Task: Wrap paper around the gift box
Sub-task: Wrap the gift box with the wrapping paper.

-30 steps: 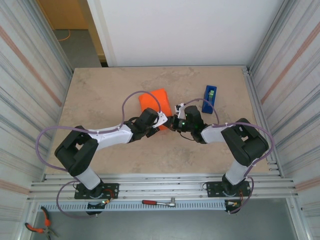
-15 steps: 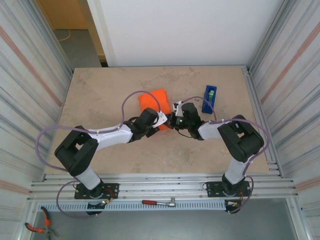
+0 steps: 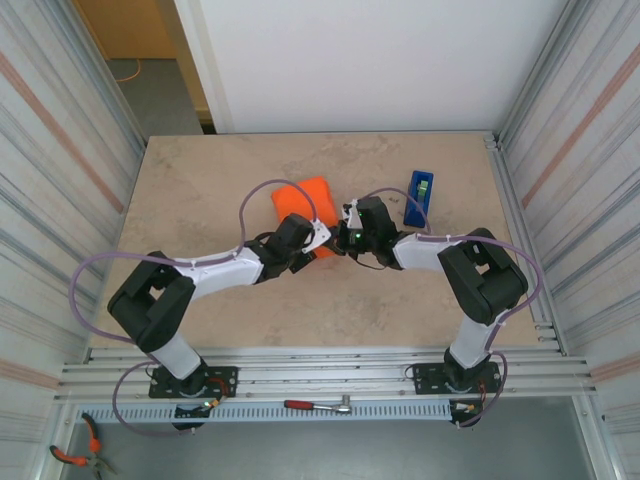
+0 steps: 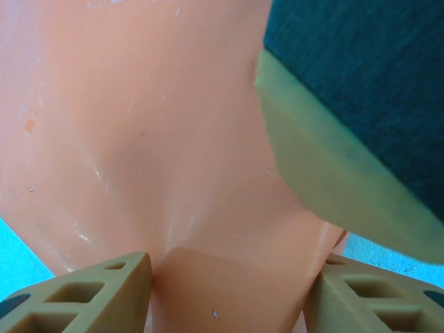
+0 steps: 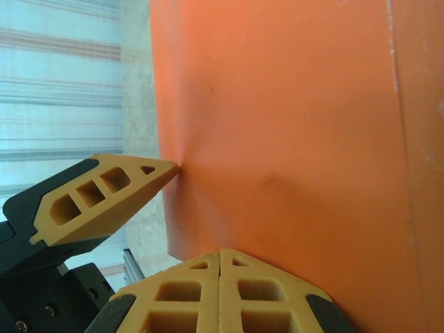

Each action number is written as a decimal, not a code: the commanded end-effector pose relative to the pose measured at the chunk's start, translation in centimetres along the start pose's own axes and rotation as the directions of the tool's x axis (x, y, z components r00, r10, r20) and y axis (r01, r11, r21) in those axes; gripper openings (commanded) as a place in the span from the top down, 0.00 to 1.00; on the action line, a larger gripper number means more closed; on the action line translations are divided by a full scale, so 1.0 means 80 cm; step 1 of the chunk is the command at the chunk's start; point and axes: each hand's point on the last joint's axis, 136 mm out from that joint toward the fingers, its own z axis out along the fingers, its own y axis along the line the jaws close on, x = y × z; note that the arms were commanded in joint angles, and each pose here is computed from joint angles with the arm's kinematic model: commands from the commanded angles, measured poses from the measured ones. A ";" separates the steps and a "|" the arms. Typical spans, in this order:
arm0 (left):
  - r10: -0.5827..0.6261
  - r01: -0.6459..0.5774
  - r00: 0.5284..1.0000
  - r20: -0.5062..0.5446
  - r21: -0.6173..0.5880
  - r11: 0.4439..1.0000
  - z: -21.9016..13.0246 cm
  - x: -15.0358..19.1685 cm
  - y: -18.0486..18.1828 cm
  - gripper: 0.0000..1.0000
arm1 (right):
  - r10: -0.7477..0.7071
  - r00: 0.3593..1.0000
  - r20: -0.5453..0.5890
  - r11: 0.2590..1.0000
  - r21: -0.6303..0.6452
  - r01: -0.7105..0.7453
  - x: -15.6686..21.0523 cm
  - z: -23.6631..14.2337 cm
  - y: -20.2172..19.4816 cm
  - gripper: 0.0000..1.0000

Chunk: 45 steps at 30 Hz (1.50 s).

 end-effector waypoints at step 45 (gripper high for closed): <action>-0.591 0.604 0.790 0.161 -0.042 0.796 -0.053 0.024 0.159 0.23 | 0.017 1.000 -0.021 0.995 0.103 -0.015 0.036 0.003 -0.050 1.00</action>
